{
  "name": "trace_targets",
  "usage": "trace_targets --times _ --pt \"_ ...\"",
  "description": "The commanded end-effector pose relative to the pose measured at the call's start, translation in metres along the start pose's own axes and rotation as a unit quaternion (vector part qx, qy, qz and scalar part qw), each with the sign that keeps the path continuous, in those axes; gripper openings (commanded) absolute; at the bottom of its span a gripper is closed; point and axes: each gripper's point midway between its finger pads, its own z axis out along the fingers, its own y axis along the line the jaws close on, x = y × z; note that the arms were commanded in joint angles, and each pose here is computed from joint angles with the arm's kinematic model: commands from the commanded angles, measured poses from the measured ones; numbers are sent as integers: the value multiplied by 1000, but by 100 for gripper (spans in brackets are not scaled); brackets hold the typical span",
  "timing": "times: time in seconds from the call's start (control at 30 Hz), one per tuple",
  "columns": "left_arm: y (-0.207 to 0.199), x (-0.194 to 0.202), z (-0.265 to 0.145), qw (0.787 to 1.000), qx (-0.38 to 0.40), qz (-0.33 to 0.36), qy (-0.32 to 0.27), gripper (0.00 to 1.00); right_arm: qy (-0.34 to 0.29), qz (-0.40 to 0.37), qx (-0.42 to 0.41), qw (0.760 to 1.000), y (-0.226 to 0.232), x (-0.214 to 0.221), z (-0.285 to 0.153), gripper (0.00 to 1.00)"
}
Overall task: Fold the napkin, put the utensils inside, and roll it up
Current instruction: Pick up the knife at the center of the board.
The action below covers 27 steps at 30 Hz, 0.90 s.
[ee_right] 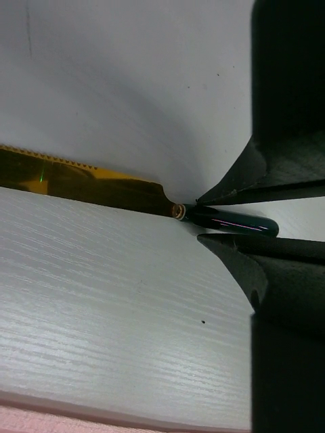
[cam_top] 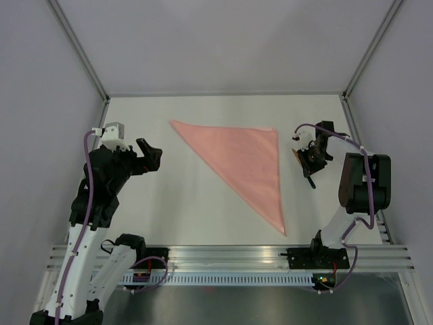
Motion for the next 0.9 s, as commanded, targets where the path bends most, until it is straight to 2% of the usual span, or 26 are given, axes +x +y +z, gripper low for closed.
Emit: trace_targets --times 0.0,0.1,0.13,0.17,0.23,0.7,0.87 --pt "-2 -6 2 1000 4 -14 -10 100 16 -2 -1 1000 -1 10 11 29" --pt "-1 -6 3 1000 1 -14 -10 100 19 -3 -2 1000 0 14 14 21" --pt "-2 -6 3 1000 2 -14 -10 100 20 -3 -1 1000 -1 14 15 17" --pt "-2 -5 3 1000 3 -14 -9 100 24 -3 0 1000 -1 16 15 7" --pt "-1 -5 4 1000 1 -14 -9 100 22 2 0 1000 -2 12 13 0" --pt "0 -5 4 1000 -4 -13 -8 100 -92 49 1 995 -2 -58 -68 0" --pt "1 -6 3 1000 -4 -13 -10 100 -105 48 -16 993 15 -77 -81 0"
